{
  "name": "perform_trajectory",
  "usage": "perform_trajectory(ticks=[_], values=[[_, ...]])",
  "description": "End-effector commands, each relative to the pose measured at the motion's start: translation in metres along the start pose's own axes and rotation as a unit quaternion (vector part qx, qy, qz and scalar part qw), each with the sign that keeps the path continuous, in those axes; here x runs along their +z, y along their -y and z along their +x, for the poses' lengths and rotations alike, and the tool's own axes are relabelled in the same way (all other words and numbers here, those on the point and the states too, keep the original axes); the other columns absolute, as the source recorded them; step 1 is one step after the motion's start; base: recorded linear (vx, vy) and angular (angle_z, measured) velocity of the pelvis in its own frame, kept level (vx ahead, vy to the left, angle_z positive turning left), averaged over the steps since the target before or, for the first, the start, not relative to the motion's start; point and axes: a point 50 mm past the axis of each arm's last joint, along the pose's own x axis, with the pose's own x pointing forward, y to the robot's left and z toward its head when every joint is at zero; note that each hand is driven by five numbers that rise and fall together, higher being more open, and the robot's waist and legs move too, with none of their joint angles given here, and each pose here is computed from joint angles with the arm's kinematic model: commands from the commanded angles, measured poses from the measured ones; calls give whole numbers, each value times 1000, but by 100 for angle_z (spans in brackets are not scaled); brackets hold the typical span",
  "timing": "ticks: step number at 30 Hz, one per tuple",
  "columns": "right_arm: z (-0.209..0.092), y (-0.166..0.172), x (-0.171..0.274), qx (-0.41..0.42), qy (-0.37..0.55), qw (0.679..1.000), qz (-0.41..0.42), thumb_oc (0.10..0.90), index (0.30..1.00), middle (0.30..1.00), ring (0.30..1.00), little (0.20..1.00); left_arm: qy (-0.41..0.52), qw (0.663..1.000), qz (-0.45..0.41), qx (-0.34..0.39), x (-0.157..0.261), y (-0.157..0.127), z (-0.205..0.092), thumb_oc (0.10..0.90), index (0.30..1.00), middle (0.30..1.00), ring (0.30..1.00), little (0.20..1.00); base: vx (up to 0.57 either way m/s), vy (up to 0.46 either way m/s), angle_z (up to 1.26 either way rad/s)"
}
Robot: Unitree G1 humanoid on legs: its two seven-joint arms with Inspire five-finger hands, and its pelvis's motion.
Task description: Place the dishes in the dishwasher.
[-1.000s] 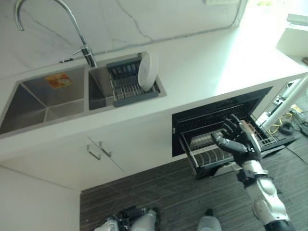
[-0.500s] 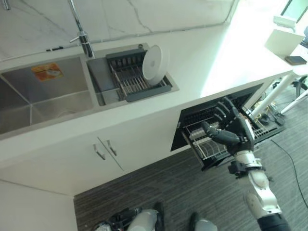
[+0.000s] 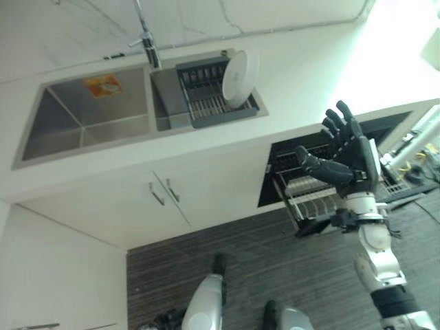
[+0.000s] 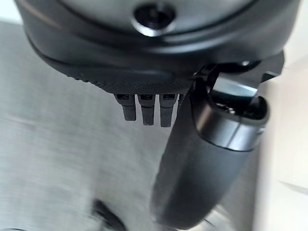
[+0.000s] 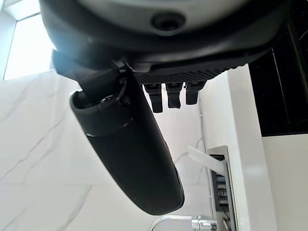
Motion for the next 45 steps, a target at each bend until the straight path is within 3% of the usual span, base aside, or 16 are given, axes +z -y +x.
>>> perform_trajectory(ticks=[1,13,22,26,32,45], values=[[10,-13,54,32,155,987,4,800,900,900,900,900,-26,999,24,34,-23,-18,1,800,900,900,900,900,193,188,-16],[4,-17,43,46,138,989,29,800,900,900,900,900,-41,995,54,71,-37,-32,0,800,900,900,900,900,131,-83,-20],[7,-6,65,26,180,983,19,800,900,900,900,900,-46,990,100,85,-53,-38,0,800,900,900,900,900,158,-86,5],[26,-14,79,36,193,980,38,800,900,900,900,900,-28,987,143,74,-46,-34,0,800,900,900,900,900,135,-6,8],[74,-41,121,49,242,965,82,800,900,900,900,900,35,982,183,42,5,-9,-2,800,900,900,900,900,-7,26,8],[101,-53,121,48,202,971,116,800,900,900,900,900,13,981,189,46,-5,-23,-2,800,900,900,900,900,57,46,10]])
